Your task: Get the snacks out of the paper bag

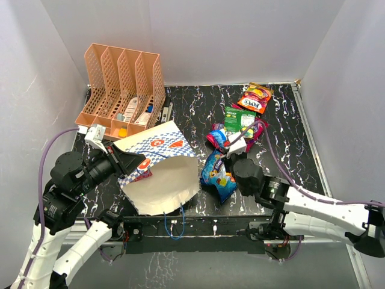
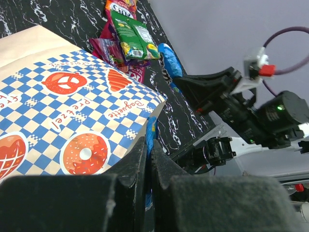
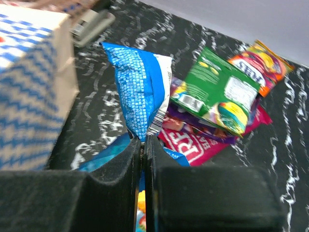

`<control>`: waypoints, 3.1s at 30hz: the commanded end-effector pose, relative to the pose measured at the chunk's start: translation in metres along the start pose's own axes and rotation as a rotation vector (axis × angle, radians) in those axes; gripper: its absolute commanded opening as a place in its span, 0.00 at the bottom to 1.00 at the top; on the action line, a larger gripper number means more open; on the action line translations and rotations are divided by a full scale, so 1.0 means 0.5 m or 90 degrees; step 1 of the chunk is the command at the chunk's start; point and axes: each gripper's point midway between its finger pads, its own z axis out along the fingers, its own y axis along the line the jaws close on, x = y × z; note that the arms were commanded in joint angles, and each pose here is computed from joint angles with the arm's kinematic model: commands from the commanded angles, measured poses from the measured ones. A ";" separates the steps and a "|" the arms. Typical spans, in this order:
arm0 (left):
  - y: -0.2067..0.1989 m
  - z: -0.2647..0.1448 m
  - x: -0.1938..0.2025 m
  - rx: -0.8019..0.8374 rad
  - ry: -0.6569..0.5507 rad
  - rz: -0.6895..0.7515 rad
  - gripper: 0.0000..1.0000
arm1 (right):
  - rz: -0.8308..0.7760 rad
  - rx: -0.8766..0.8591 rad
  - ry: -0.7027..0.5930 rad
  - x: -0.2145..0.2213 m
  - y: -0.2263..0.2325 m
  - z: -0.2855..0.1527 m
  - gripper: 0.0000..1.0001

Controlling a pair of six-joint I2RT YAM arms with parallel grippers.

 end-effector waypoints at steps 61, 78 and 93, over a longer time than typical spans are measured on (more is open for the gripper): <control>-0.023 -0.017 0.004 0.039 -0.001 0.007 0.00 | -0.375 -0.546 -0.347 -0.012 0.559 0.031 0.67; -0.047 -0.013 0.005 0.083 0.000 -0.009 0.00 | -0.189 -0.492 -0.244 0.083 0.661 0.238 0.82; -0.050 -0.004 0.011 0.096 0.009 -0.017 0.00 | 0.045 -0.351 -0.055 0.184 0.689 0.342 0.98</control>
